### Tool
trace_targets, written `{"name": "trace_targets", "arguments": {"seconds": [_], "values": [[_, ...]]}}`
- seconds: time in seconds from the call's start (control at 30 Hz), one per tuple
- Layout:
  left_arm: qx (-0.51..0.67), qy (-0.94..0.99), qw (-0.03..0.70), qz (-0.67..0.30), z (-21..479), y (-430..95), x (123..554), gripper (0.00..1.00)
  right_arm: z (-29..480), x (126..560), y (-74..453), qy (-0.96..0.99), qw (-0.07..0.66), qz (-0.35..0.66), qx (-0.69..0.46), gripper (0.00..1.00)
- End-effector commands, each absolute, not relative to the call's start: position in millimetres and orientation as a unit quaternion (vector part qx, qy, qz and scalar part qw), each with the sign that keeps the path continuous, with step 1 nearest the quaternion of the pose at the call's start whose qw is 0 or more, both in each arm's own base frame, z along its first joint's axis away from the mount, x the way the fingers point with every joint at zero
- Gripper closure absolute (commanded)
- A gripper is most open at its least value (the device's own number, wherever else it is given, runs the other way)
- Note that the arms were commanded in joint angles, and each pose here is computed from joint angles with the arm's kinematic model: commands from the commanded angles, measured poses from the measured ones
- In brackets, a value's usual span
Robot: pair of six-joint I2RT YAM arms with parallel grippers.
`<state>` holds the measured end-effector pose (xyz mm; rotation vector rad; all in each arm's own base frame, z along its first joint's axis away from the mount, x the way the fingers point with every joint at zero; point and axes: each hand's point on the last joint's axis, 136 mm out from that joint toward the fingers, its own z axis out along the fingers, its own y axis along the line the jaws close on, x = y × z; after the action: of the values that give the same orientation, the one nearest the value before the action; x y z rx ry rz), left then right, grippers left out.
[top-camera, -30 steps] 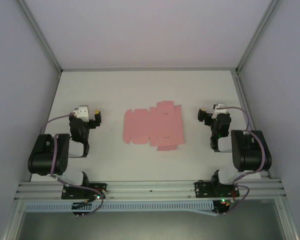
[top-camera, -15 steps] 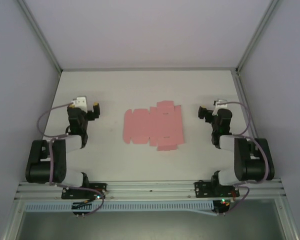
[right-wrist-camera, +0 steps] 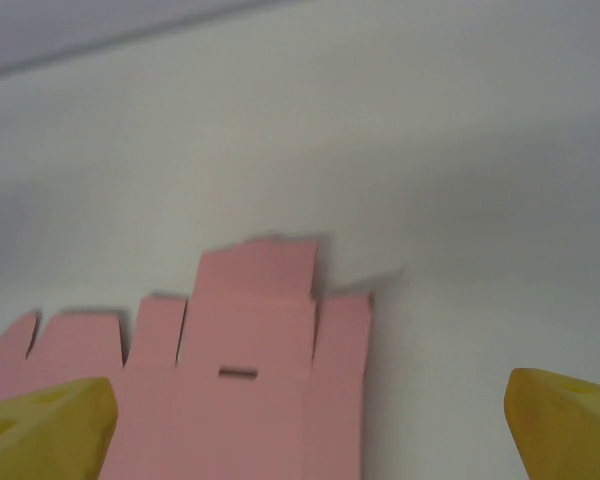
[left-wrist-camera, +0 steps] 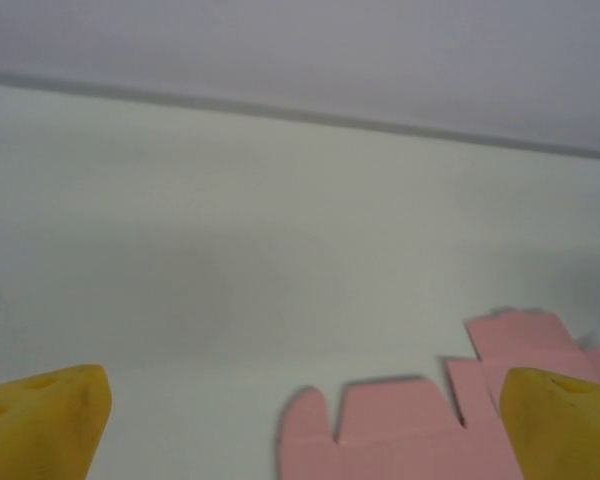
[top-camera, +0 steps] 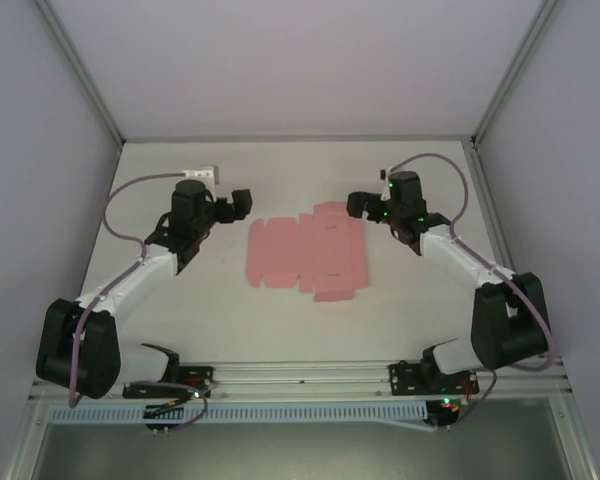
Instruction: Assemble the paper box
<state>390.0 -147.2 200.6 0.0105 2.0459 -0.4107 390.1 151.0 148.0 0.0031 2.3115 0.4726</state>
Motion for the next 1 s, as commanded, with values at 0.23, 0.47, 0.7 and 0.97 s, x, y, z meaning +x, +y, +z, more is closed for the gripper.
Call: {"name": "trace_targets", "arguments": {"seconds": [0.23,0.47,0.7,0.97], "values": [[-0.030,0.905,0.367,-0.212,116.3,-162.1,369.1,0.00,67.4,349.2,194.9,0.948,0.232,0.217,-0.009,0.00],[-0.021,0.912,0.343,-0.225,97.4,-167.3,359.5,0.00,26.5,344.2,181.2,0.964,0.200,0.173,0.005,0.00],[-0.014,0.918,0.312,-0.243,80.1,-177.1,356.8,0.00,10.5,342.6,172.6,0.971,0.187,0.148,0.017,0.00],[0.006,0.907,0.254,-0.336,61.9,-214.2,353.8,0.00,3.7,338.3,172.8,0.971,0.181,0.154,0.021,0.00]]}}
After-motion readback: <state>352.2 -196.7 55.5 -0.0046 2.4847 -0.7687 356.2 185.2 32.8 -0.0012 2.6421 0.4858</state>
